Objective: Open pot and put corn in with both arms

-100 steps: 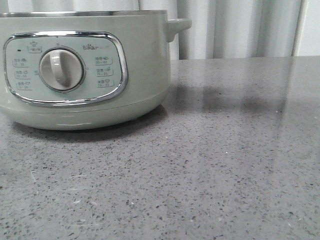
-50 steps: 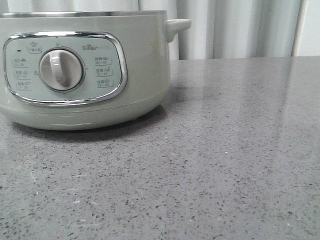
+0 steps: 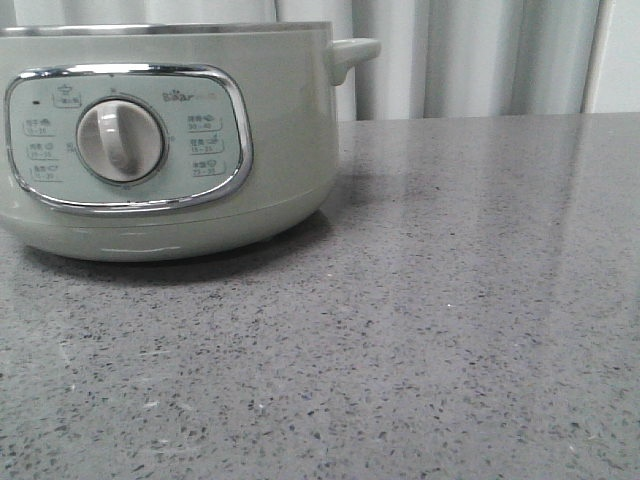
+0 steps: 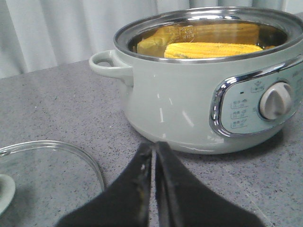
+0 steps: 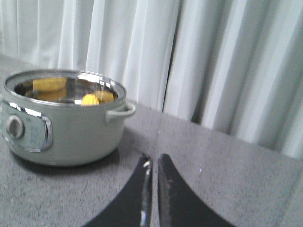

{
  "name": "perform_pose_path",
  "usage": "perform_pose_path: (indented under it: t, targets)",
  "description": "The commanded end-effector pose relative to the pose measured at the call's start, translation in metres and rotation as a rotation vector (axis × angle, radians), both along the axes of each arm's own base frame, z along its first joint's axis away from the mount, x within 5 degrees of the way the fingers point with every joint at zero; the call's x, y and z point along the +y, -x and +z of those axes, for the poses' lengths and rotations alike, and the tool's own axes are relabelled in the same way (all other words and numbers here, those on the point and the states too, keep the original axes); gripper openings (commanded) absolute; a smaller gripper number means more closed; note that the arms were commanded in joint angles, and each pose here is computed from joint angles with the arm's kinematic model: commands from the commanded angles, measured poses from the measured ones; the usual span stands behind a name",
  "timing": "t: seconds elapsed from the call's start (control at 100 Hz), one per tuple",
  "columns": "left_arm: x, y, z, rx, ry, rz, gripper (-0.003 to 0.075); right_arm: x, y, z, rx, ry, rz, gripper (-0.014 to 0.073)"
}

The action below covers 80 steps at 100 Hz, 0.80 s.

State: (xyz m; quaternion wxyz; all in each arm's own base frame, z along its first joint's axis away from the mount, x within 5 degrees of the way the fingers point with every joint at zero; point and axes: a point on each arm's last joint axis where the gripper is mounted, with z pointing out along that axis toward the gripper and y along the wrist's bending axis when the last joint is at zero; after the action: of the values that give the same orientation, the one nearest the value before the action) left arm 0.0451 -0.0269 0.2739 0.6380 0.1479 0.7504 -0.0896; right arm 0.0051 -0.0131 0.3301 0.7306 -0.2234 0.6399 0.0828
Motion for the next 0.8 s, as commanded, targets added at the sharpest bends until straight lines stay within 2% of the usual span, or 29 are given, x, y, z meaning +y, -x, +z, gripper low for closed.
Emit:
perform_pose_path:
  t: [0.0, 0.48, 0.54, 0.64, 0.67, 0.79]
  targets:
    - [0.001, -0.001, 0.014, -0.068, 0.045, 0.020, -0.0018, -0.003, 0.006, 0.015, -0.125, -0.037, 0.005, -0.0050]
    - [0.002, -0.002, 0.012, -0.061, 0.037, 0.023, -0.0018, -0.002, 0.005, 0.012, -0.106, -0.031, 0.003, -0.0050]
    - [0.009, -0.006, 0.013, -0.141, -0.064, 0.093, -0.0018, -0.002, 0.005, 0.012, -0.106, -0.031, 0.003, -0.0051]
    - [0.019, -0.011, 0.005, -0.262, -0.289, 0.193, -0.0018, -0.002, 0.005, 0.012, -0.106, -0.031, 0.003, -0.0050]
    - [0.020, -0.012, 0.002, -0.292, -0.322, 0.209, -0.0018, -0.002, 0.005, 0.012, -0.106, -0.031, 0.003, -0.0050]
    - [0.023, -0.013, -0.010, -0.378, -0.226, 0.258, -0.0018, -0.002, 0.005, 0.012, -0.106, -0.031, 0.003, -0.0050]
